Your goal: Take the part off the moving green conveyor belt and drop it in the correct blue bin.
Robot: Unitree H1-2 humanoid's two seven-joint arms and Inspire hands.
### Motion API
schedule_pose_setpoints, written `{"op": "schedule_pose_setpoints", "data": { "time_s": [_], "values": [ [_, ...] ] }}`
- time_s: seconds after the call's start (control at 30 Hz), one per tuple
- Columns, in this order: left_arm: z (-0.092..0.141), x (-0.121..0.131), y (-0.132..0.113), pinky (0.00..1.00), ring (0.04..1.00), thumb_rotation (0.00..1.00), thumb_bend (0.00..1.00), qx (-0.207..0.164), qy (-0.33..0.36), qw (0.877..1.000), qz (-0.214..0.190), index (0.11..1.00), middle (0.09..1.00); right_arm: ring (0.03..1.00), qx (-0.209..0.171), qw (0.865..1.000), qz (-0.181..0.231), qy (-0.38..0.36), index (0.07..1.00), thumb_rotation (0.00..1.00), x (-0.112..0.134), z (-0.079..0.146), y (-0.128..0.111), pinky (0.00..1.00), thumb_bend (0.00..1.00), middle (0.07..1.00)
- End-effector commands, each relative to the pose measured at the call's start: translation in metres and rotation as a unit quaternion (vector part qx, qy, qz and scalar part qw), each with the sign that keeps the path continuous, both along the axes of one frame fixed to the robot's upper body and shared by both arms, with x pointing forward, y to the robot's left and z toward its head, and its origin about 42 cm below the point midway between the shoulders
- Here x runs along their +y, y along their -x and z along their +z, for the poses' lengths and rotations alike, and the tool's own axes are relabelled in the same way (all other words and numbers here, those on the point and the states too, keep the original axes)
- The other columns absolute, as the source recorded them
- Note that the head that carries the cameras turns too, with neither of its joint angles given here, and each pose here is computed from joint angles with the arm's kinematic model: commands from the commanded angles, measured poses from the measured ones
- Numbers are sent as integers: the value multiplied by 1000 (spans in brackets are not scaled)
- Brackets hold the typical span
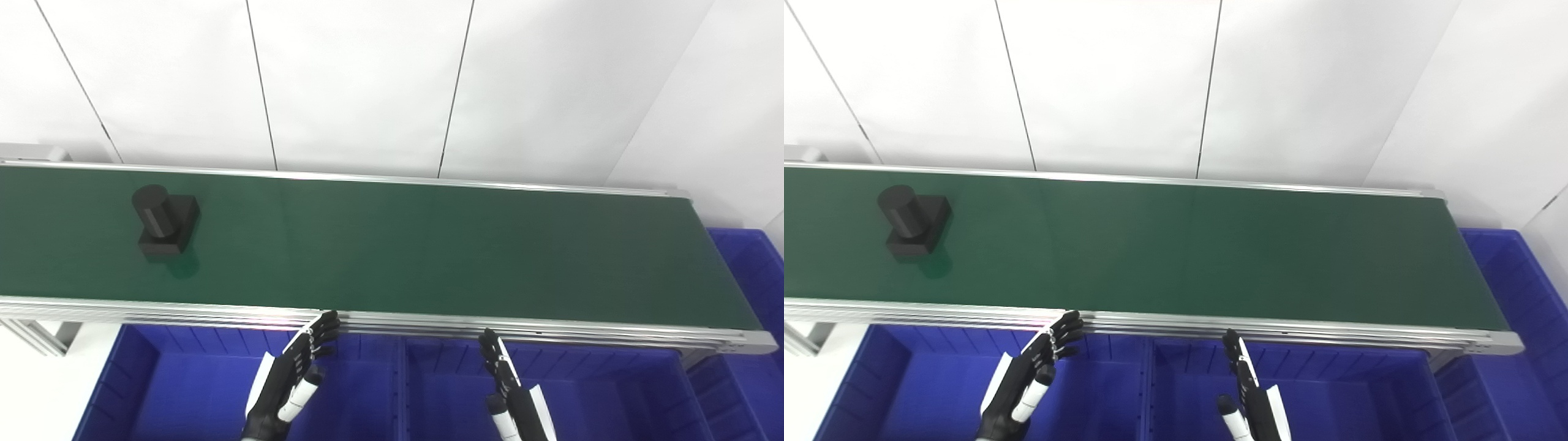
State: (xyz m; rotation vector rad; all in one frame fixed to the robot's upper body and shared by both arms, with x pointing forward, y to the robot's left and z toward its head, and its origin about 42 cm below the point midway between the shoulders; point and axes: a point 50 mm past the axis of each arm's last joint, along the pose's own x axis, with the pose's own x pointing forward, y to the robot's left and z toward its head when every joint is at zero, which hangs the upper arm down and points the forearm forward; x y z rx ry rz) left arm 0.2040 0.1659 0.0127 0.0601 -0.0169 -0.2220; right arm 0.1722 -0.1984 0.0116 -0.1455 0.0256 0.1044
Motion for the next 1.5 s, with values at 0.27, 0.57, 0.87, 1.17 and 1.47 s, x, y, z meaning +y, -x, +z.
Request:
{"op": "schedule_pose_setpoints", "data": {
  "time_s": [0.27, 0.57, 0.87, 1.17, 1.47],
  "values": [
    [10, -6, -2, 775, 825, 946, 868, -33, 2, 999, -14, 848, 852, 963, -48, 999, 2, -9, 985, 988, 2, 15, -8, 972, 842, 955],
    [8, -8, -3, 760, 817, 939, 843, -33, -10, 999, -15, 844, 846, 939, -55, 998, -2, 0, 980, 978, 1, 17, -8, 913, 835, 937],
    [1, -13, 4, 784, 829, 889, 855, -33, -43, 998, -30, 849, 852, 896, -112, 993, -8, 27, 953, 931, -3, 44, -11, 876, 861, 901],
    [-8, -28, 2, 761, 803, 885, 869, -51, -79, 995, -20, 842, 833, 859, -218, 974, 13, 61, 945, 885, -3, 108, -44, 811, 843, 876],
    [-14, -36, -1, 784, 819, 909, 853, -67, -105, 992, -23, 855, 846, 878, -249, 964, 51, 84, 952, 794, -2, 154, -87, 808, 846, 891]
  ]
}}
